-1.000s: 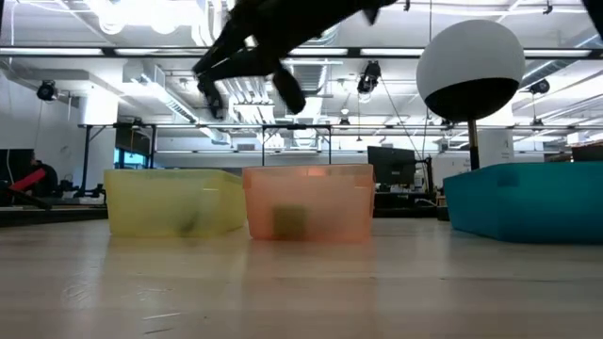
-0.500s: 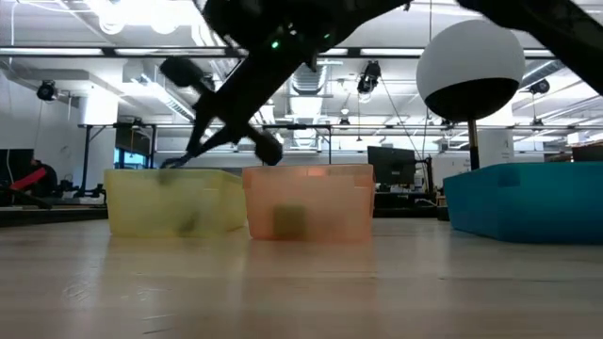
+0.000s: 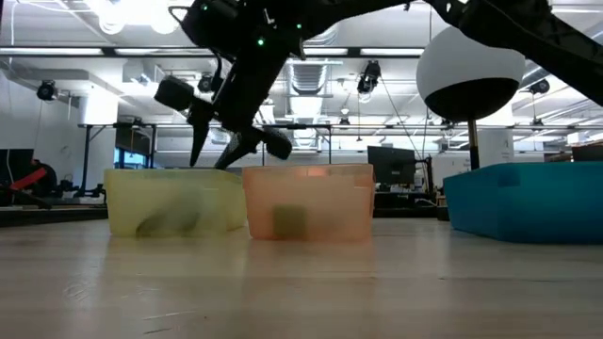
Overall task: Pick and place items into bin
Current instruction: Return to Home Position
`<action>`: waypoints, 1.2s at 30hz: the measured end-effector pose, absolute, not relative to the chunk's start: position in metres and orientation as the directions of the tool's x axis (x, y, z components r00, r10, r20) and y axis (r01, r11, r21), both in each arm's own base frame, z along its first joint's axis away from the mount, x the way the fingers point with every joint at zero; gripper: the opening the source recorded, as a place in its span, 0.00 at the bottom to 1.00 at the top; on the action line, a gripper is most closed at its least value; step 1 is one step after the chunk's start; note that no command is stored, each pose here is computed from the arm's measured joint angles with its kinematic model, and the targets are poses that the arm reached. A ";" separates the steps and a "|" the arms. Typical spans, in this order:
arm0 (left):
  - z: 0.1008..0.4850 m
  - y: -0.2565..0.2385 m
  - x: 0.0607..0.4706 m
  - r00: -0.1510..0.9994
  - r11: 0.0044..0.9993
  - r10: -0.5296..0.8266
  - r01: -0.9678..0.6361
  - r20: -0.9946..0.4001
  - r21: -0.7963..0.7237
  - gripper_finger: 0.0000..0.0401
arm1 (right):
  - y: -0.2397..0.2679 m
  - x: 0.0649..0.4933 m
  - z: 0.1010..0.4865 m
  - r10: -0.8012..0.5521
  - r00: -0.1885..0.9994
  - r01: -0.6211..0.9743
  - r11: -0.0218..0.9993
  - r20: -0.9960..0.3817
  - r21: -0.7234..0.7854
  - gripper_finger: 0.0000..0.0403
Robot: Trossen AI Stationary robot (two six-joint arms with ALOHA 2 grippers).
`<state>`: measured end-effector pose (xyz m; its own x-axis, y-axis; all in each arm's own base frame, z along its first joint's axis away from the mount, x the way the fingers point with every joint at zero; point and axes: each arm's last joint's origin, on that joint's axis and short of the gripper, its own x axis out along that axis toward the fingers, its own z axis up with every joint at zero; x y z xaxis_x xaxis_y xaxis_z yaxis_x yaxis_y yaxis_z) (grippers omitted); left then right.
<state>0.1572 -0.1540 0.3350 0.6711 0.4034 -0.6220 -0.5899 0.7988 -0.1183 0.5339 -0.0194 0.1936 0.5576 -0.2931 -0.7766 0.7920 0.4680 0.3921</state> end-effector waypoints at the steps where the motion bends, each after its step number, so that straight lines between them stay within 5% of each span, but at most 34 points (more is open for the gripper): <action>1: 0.336 -0.153 0.156 0.673 0.799 0.400 -0.589 -0.622 -0.123 0.32 | -0.018 0.534 0.198 -0.308 0.555 0.787 0.496 -0.773 0.367 0.36; 11: 0.350 -0.140 0.144 0.692 0.833 0.336 -0.535 -0.639 -0.141 0.32 | 0.020 0.509 0.265 -0.426 0.538 0.622 0.783 -0.727 0.001 0.48; 21: 0.359 -0.141 0.146 0.759 0.880 0.281 -0.448 -0.587 -0.158 0.32 | 0.087 0.453 0.329 -0.244 0.575 0.446 0.894 -0.781 0.049 0.40; 29: 0.367 -0.146 0.166 0.865 0.927 0.216 -0.327 -0.453 -0.183 0.32 | 0.130 0.393 0.329 -0.208 0.506 0.455 0.889 -0.837 0.054 0.33; 36: 0.357 -0.152 0.182 0.898 0.937 0.062 -0.202 -0.436 -0.283 0.32 | 0.136 0.319 0.308 -0.297 0.469 0.673 0.731 -0.832 0.118 0.30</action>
<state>0.1820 -0.1516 0.3568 0.8978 0.0619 -0.4360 -0.2022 0.9374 -0.2834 0.3186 0.1358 0.3079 0.4688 -0.2974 -0.8317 0.6725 0.7307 0.1178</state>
